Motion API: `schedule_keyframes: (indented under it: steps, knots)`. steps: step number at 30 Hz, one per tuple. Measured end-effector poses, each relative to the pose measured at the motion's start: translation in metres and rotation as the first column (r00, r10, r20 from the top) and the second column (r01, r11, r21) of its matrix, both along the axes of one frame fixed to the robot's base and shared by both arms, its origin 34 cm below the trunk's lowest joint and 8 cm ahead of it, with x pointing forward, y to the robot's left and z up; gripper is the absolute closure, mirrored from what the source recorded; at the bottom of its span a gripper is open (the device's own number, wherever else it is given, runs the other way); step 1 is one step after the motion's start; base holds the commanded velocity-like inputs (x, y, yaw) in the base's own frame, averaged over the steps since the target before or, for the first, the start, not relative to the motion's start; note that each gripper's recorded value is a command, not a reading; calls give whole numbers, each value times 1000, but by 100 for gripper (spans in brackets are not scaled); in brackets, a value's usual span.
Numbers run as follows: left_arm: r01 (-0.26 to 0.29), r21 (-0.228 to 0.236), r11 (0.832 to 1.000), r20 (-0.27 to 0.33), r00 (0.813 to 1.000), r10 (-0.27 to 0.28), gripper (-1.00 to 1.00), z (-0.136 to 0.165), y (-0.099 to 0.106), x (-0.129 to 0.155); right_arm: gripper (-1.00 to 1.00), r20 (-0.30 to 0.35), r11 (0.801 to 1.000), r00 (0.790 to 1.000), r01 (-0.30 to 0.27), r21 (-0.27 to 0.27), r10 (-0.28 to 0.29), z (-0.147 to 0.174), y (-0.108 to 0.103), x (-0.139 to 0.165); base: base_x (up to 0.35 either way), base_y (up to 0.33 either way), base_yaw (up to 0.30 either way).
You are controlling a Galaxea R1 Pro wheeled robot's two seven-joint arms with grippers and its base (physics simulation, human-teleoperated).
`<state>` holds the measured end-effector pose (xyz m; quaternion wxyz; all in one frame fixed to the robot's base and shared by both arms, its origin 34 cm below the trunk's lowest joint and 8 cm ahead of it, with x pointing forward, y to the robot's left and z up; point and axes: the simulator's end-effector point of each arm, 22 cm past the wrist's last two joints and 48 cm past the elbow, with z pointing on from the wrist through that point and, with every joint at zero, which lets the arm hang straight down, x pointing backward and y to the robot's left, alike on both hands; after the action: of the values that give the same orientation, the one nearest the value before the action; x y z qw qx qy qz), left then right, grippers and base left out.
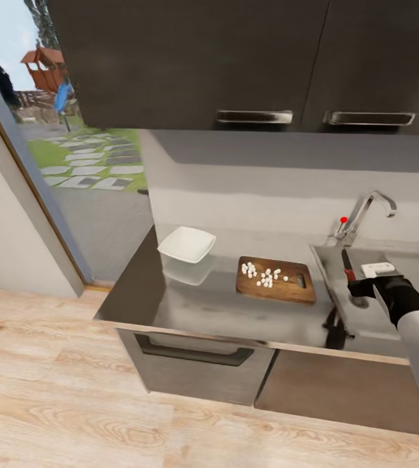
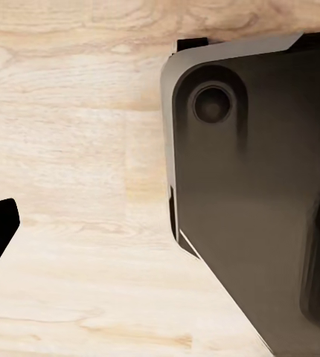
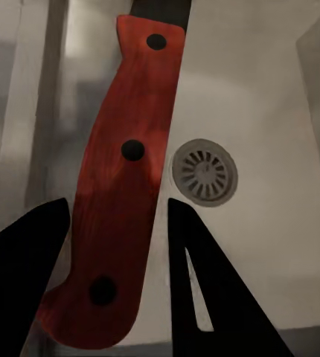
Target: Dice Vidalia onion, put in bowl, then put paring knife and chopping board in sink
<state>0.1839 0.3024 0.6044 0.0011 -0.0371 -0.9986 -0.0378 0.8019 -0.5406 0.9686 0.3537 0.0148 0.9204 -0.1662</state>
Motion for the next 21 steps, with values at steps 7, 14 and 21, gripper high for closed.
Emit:
schedule_keyframes:
  steps: [7,14,21]
  knots:
    - [-1,0,1000,0,1000,1,-100,0,0,0,100,-30,1000,999,15,0,-15,-13,-15,-14,53,-321,0]
    - [-1,0,1000,0,1000,1,-100,0,0,0,100,-95,999,995,34,16,-32,-37,-22,-36,1,-180,0]
    - [0,-1,1000,0,1000,0,-100,0,0,0,100,-151,998,988,33,49,-25,-64,-16,-55,0,-4,0]
